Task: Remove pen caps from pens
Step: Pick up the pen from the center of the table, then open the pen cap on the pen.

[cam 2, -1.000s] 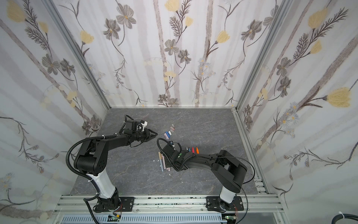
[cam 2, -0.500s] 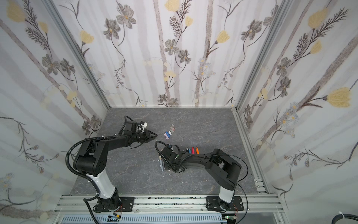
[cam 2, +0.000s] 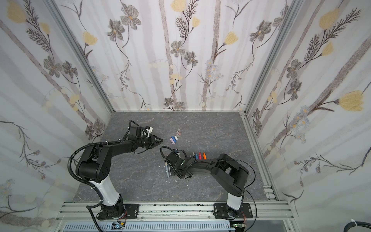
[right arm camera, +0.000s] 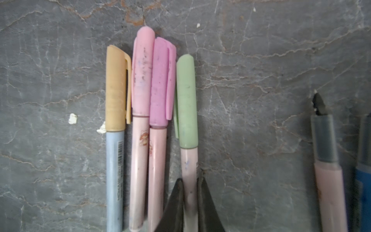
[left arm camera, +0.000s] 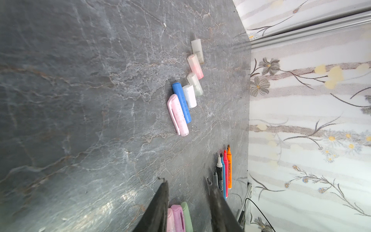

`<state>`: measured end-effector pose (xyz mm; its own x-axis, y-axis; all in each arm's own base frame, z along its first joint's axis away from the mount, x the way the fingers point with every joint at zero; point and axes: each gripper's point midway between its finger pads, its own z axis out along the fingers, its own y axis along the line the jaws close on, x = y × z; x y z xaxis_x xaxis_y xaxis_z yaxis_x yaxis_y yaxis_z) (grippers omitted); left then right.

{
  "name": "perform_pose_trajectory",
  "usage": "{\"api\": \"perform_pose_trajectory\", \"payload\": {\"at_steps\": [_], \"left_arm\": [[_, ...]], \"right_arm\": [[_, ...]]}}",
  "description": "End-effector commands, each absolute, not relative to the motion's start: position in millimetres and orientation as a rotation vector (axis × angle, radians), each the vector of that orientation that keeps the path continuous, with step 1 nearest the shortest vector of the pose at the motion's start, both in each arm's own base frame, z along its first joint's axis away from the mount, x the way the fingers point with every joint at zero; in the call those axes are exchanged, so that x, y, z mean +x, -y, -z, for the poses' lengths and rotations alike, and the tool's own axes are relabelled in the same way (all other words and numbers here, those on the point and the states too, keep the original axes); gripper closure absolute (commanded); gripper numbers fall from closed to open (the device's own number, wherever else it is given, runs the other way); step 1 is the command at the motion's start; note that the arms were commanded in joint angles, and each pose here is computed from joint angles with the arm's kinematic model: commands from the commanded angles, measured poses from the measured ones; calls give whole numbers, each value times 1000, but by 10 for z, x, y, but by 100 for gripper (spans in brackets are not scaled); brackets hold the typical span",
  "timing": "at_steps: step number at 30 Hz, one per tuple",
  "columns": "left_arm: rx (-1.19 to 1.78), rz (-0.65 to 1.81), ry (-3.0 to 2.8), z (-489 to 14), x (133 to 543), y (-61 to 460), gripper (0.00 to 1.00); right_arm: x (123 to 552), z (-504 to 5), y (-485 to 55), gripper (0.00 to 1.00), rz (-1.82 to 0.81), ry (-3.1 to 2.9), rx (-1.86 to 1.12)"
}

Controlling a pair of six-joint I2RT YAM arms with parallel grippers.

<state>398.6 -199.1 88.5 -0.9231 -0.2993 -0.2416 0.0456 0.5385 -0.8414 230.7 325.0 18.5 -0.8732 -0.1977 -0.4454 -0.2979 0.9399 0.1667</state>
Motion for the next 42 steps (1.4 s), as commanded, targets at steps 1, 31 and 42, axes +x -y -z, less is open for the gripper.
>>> {"api": "perform_pose_trajectory", "payload": {"at_steps": [1,31,42], "left_arm": [[-157,1352,-2396,-1009,4010,2023,66],[19,1789,-2190,-1578,3426,3210,63],[31,1745,-2230,-1491,3487,3271,64]], "right_arm": [[2251,-136,-3043,92,-252,-2711,-360],[2804,-1290,-2920,97,-770,-2412,-213],[2817,-1347,-2915,98,-787,-2398,-202]]}}
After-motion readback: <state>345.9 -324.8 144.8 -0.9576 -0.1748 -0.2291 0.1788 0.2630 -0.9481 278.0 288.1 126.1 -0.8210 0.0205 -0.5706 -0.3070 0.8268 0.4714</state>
